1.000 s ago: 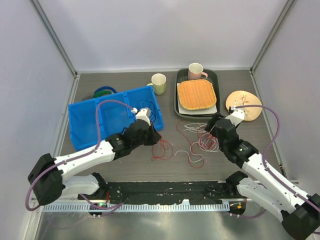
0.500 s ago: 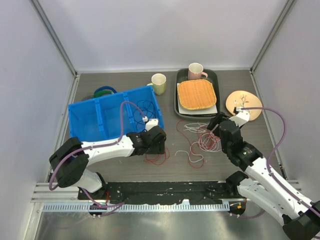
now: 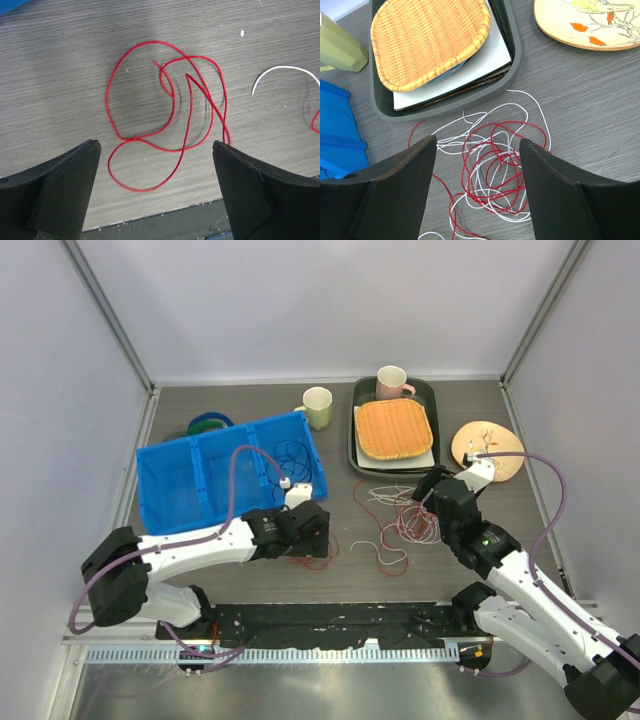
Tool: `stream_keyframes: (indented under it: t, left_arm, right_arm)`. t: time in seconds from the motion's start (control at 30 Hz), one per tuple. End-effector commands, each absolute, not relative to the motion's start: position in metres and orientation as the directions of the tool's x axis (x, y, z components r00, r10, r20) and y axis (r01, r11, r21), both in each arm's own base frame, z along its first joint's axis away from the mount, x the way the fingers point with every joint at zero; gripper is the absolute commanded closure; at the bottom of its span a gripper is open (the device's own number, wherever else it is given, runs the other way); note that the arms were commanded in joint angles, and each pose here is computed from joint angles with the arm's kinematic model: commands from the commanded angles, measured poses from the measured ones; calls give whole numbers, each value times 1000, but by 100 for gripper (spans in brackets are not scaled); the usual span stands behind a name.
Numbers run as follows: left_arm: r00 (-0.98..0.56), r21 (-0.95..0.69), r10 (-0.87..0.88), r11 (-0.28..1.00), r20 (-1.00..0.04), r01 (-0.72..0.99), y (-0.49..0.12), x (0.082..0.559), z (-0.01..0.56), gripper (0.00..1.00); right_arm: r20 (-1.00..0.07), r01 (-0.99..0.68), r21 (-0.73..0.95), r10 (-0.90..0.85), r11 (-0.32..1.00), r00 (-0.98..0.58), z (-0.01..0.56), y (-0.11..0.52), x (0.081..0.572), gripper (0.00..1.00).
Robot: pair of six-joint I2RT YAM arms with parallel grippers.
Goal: Untangle the cables
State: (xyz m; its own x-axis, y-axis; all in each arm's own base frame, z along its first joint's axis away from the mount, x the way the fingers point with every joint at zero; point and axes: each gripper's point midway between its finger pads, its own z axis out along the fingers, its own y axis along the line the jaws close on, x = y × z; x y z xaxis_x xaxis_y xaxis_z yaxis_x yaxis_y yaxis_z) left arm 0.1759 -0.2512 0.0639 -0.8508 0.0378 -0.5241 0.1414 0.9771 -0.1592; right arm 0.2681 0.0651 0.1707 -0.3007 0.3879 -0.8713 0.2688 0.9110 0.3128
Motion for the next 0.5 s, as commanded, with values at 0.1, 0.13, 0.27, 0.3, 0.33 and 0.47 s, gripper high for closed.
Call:
stream_keyframes:
  t: [0.1, 0.13, 0.27, 0.3, 0.33, 0.47]
  left_arm:
    - [-804, -79, -64, 997, -591, -22, -186, 168, 93, 0]
    - [-800, -41, -65, 998, -596, -50, -172, 166, 94, 0]
    - [-764, -97, -119, 993, -634, -74, -169, 170, 109, 0]
    - [-765, -124, -119, 991, -633, -51, -175, 170, 110, 0]
    - [-768, -206, -142, 978, -625, -13, -195, 172, 115, 0]
    - [-800, -353, -85, 921, -594, 165, -249, 168, 115, 0]
  right_arm:
    - [-876, 256, 350, 412, 901, -250, 191, 67, 274, 27]
    - [-876, 254, 350, 411, 901, -252, 190, 68, 274, 27]
    - [-875, 251, 351, 412, 902, -255, 190, 68, 274, 27]
    - [-875, 252, 351, 412, 902, -254, 190, 68, 274, 27]
    - [-875, 251, 352, 412, 902, -255, 190, 68, 274, 27]
    - [-874, 244, 354, 412, 903, -256, 190, 69, 274, 27]
